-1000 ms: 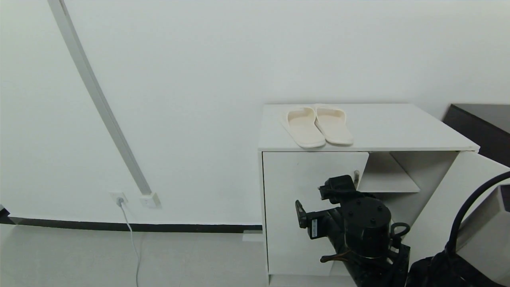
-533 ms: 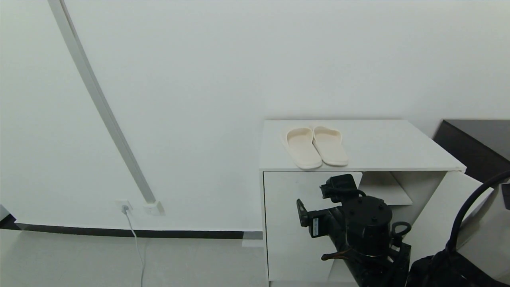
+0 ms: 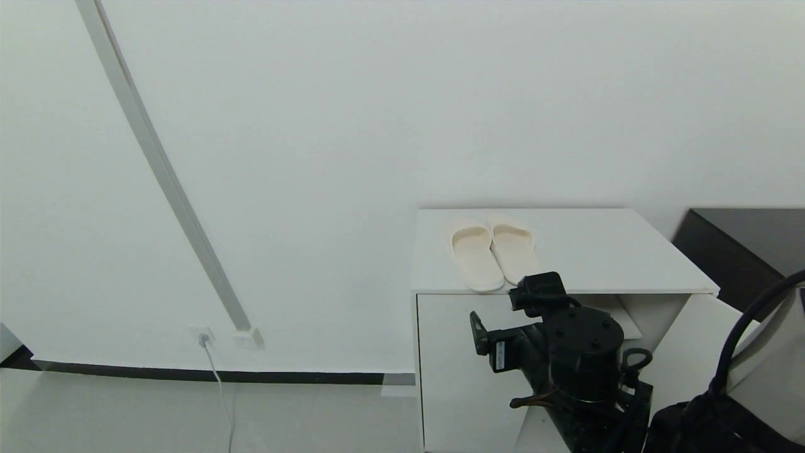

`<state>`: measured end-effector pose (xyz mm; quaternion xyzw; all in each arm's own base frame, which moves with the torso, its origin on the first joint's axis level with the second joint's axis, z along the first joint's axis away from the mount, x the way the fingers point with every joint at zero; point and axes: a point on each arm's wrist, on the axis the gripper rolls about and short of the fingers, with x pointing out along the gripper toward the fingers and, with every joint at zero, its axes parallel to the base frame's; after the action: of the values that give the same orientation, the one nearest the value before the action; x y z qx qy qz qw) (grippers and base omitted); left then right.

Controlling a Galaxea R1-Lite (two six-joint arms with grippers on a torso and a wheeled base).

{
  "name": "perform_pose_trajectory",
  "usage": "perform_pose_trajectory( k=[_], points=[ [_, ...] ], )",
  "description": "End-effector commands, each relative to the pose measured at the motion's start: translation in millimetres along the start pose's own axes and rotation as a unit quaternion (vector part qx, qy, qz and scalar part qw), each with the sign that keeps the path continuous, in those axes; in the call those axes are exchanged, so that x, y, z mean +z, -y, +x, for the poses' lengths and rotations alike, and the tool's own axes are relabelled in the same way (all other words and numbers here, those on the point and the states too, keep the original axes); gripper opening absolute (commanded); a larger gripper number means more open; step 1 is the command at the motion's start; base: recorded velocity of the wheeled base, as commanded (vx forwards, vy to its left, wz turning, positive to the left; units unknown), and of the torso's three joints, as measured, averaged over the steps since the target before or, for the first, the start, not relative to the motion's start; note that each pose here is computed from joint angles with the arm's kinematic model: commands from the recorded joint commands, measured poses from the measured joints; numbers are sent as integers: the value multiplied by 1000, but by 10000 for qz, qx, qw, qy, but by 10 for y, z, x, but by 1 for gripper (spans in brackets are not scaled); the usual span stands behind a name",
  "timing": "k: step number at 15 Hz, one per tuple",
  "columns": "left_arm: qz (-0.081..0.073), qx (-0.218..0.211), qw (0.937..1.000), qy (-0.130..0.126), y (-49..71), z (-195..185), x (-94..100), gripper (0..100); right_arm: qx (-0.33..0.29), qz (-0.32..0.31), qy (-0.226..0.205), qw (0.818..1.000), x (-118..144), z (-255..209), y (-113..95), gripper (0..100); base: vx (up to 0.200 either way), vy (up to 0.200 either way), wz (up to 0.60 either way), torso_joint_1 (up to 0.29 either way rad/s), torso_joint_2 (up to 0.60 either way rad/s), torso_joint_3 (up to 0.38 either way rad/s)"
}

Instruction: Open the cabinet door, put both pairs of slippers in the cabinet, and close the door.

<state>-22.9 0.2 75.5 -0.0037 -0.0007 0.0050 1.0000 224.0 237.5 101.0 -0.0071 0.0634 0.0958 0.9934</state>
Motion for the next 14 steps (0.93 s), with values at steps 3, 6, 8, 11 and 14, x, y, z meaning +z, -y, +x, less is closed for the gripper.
perform_pose_trajectory(
  k=[3,6,8,11,14],
  points=[
    [-1,4,10000,-6,0,1,0,0,-113,-34,50,9999,38,43,62,100,0,0,0,152,-331,-168],
    [-1,4,10000,-6,0,1,0,0,-132,-62,222,9996,89,59,106,100,0,0,0,11,-20,-15],
    [30,-4,10000,-6,0,1,0,0,-178,-200,281,9992,182,124,158,100,0,0,0,0,0,0],
    [30,-4,10000,-6,0,1,0,0,-371,-86,162,9991,453,357,148,100,0,0,0,0,0,0],
    [22,4,10000,-6,0,1,0,0,-346,252,-314,9986,715,355,101,100,0,0,0,0,0,0]
  ],
)
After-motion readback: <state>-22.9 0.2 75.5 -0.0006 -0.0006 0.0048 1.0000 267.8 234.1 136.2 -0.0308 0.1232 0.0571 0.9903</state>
